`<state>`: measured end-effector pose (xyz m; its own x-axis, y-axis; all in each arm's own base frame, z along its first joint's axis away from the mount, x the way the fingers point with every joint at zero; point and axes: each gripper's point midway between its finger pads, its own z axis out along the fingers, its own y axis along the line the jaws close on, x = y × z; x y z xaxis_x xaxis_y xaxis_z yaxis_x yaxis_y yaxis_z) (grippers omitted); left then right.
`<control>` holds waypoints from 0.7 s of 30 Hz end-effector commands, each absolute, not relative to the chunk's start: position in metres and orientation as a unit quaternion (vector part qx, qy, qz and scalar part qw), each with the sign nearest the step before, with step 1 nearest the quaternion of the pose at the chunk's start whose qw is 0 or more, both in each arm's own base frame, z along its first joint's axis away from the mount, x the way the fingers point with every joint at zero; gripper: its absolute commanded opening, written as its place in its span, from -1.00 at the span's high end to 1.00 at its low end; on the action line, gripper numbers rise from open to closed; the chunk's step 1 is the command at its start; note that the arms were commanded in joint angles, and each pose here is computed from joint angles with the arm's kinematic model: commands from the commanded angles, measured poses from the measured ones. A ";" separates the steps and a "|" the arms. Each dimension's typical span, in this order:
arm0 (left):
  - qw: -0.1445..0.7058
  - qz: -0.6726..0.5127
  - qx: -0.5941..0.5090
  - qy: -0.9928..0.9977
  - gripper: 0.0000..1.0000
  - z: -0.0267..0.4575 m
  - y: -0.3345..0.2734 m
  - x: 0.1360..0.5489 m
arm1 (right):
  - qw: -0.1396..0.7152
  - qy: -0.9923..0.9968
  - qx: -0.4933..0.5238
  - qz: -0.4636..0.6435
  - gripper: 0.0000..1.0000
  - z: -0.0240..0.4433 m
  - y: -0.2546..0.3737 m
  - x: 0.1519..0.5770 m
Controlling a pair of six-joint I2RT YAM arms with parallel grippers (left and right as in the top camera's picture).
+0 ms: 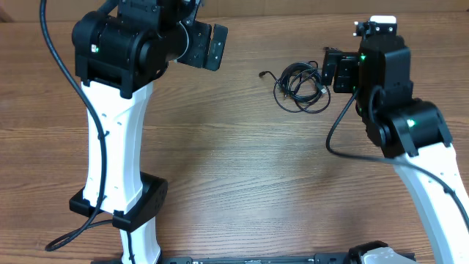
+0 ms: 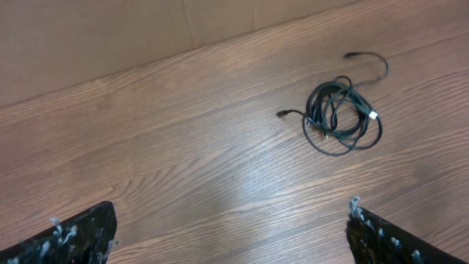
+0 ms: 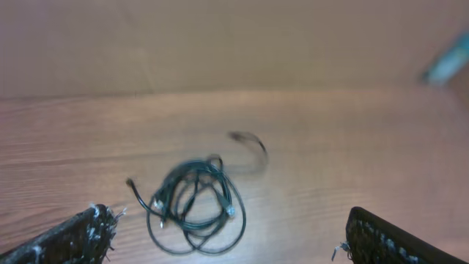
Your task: Untangle cables
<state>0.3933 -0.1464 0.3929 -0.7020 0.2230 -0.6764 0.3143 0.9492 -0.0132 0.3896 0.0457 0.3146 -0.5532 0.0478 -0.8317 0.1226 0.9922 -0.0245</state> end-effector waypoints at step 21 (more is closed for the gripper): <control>0.358 -0.050 0.159 0.919 -1.00 0.392 -0.142 0.395 | 0.111 0.784 0.598 0.122 -0.70 0.059 0.085 0.425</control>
<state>0.3940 -0.1465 0.3921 -0.6955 0.2459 -0.6751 0.3304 0.9439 0.0034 0.4234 0.0787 0.0717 -0.4212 0.8973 -0.1323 0.8405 0.4410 0.3148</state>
